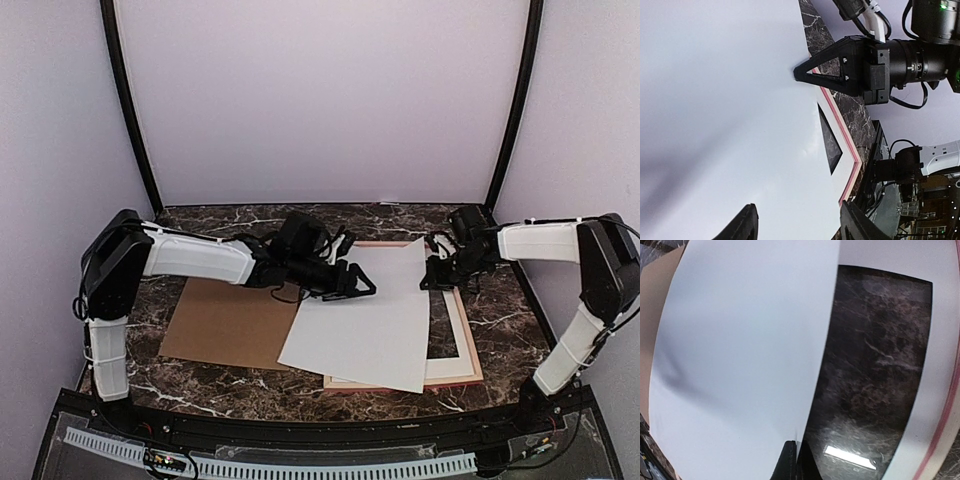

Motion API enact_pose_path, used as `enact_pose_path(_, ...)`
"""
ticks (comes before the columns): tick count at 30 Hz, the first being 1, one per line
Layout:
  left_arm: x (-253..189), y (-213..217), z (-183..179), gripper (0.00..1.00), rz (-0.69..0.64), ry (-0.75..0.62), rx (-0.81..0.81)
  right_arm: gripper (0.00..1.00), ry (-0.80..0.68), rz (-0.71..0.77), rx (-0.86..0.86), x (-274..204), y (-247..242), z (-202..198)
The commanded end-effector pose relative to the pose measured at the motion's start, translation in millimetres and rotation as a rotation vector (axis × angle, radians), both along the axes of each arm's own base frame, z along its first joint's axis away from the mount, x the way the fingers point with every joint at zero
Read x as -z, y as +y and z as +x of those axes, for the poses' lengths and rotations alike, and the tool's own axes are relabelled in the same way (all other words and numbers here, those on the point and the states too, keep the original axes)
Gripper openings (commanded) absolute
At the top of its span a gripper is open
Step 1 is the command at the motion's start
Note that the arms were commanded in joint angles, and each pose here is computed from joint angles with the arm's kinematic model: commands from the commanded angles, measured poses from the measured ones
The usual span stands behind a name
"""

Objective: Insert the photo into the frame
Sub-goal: Pass from the left arm to the right, then place the photo on the mat board.

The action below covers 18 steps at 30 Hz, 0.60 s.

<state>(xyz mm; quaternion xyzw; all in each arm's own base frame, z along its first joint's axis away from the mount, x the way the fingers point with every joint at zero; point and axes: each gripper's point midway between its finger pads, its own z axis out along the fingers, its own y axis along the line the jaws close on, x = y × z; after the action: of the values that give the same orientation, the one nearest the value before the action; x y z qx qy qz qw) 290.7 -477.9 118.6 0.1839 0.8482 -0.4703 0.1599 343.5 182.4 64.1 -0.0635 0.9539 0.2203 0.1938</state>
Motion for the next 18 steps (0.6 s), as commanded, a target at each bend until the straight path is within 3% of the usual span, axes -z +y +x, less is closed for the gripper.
enact_pose_path(1,-26.5,26.4,10.5,0.59,0.079,-0.150,0.005,0.00,0.036,-0.042,-0.168,-12.2,-15.1,-22.1)
enact_pose_path(7,-28.8,54.8,25.4,0.59,0.163,-0.193,-0.035,0.00,0.036,-0.102,-0.179,-19.9,-32.8,-12.1)
enact_pose_path(18,-32.8,70.1,32.8,0.60,0.197,-0.214,-0.052,0.00,0.043,-0.227,-0.169,-16.2,-68.5,25.2)
